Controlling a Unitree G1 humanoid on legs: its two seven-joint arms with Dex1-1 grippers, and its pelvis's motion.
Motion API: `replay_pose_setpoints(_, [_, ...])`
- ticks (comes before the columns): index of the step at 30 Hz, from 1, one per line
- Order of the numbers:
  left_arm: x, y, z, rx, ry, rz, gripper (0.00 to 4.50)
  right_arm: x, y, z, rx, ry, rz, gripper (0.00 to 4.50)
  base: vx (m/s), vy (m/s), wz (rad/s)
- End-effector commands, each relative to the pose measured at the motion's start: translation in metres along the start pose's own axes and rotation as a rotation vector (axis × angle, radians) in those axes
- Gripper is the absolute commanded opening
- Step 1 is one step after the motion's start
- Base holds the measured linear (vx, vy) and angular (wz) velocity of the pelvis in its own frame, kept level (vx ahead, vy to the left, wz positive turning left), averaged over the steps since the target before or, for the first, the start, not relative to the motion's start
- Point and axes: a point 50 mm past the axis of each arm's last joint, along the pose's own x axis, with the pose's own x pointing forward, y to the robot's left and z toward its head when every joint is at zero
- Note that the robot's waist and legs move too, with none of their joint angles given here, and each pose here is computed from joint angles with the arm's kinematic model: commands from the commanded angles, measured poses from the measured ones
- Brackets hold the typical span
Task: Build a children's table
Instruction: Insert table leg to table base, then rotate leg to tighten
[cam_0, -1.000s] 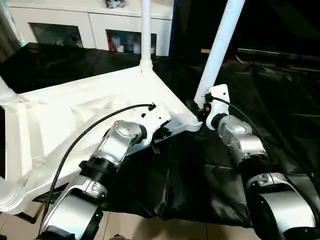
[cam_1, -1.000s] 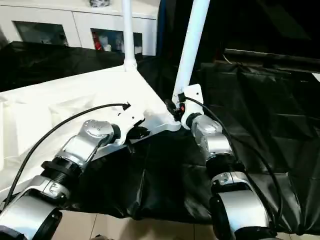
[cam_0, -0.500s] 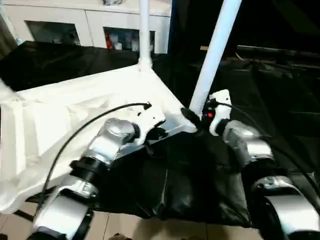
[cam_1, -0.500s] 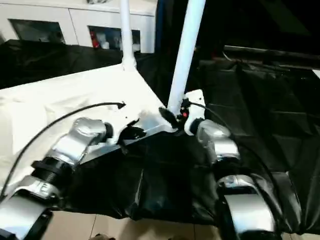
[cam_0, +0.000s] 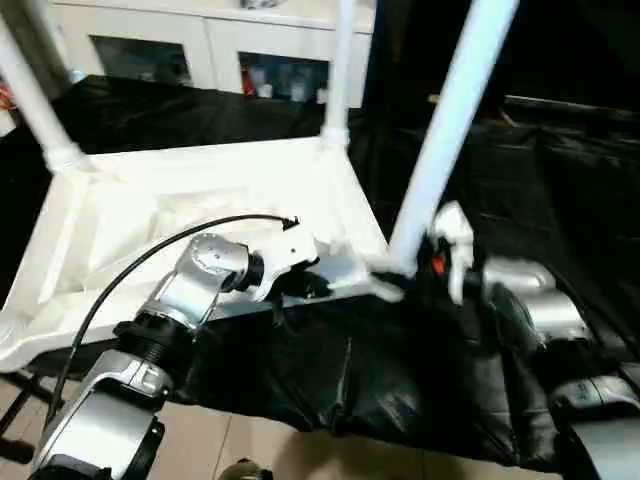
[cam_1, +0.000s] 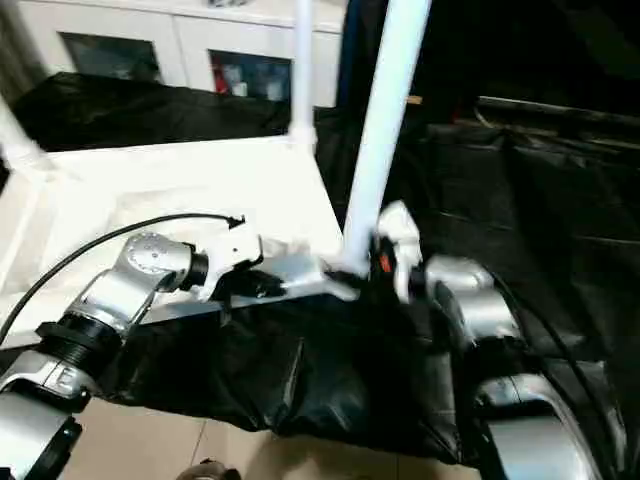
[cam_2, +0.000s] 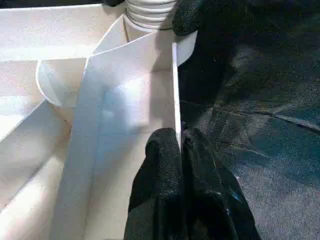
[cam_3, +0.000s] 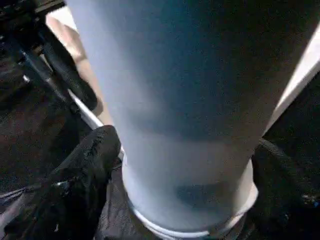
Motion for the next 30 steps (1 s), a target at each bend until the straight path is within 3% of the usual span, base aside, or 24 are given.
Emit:
replay_pose_setpoints(1, [0.007, -0.001, 0.028, 0.106, -0.081, -0.072, 0.00, 0.010, 0.009, -0.006, -0.007, 0.060, 0.058, 3.62, 0.000, 0.000, 0.00])
replay_pose_setpoints(5, [0.006, -0.001, 0.027, 0.109, -0.080, -0.075, 0.00, 0.010, 0.010, -0.005, -0.009, 0.054, 0.057, 3.41, 0.000, 0.000, 0.00])
replay_pose_setpoints(7, [0.006, -0.001, 0.027, 0.110, -0.081, -0.078, 0.00, 0.010, 0.010, -0.004, -0.005, 0.045, 0.062, 3.08, 0.000, 0.000, 0.00])
replay_pose_setpoints(14, [0.006, 0.001, 0.022, 0.108, -0.065, -0.071, 0.00, 0.012, 0.015, -0.006, 0.003, 0.032, 0.077, 2.82, 0.000, 0.000, 0.00])
replay_pose_setpoints(17, [0.011, 0.005, 0.018, 0.052, -0.055, -0.016, 0.00, 0.017, 0.020, -0.013, 0.027, 0.021, 0.058, 2.80, 0.000, 0.000, 0.00])
replay_pose_setpoints(20, [0.017, 0.006, 0.018, 0.014, -0.061, 0.026, 0.00, 0.023, 0.020, -0.017, 0.047, 0.008, -0.016, 2.79, 0.000, 0.000, 0.00])
replay_pose_setpoints(23, [0.037, 0.010, 0.020, -0.053, -0.056, 0.157, 0.00, 0.040, 0.016, -0.021, 0.131, -0.041, -0.259, 2.78, 0.000, 0.000, 0.00])
replay_pose_setpoints(25, [0.043, 0.009, 0.021, -0.075, -0.060, 0.184, 0.00, 0.046, 0.016, -0.022, 0.161, -0.051, -0.315, 2.78, 0.000, 0.000, 0.00])
replay_pose_setpoints(30, [0.068, 0.005, 0.025, -0.096, -0.036, 0.282, 0.00, 0.075, 0.024, -0.013, 0.228, -0.101, -0.484, 2.77, 0.000, 0.000, 0.00])
